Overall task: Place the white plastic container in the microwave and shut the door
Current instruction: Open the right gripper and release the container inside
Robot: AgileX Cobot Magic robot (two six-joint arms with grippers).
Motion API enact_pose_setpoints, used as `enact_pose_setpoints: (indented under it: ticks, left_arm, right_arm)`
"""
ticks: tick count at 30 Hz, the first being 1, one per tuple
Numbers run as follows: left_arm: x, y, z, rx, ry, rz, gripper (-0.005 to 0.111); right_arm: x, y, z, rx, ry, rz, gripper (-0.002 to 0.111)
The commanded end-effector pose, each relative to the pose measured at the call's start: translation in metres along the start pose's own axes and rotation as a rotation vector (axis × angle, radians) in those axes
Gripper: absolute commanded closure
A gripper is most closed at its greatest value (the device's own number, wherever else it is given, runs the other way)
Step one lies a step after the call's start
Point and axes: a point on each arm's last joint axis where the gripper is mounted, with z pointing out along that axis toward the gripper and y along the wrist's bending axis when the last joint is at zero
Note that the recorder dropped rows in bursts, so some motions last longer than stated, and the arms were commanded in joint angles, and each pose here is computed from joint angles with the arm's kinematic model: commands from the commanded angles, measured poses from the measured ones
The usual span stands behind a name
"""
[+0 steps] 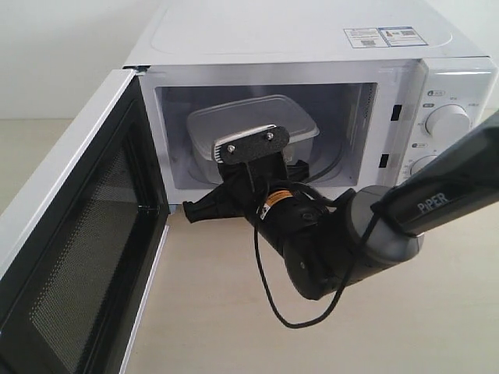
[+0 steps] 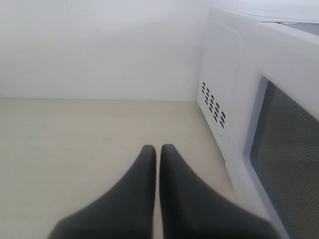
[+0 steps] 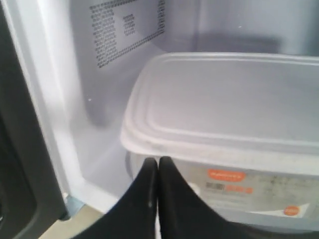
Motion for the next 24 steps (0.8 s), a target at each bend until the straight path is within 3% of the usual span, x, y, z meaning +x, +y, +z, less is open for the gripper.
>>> enact_pose_setpoints:
  ticks: [1,24]
  left_arm:
    - [-0.001,0.0,0.0,0.004,-0.003,-0.002,0.103]
    - [-0.001,0.0,0.0,0.004,-0.003,-0.002,0.103]
  right_arm:
    - [-0.001,-0.003,0.01,0.031,-0.019,0.001,0.108]
    - [-0.003,-0.016,0.034,0.118,-0.054,-0.004,0.108]
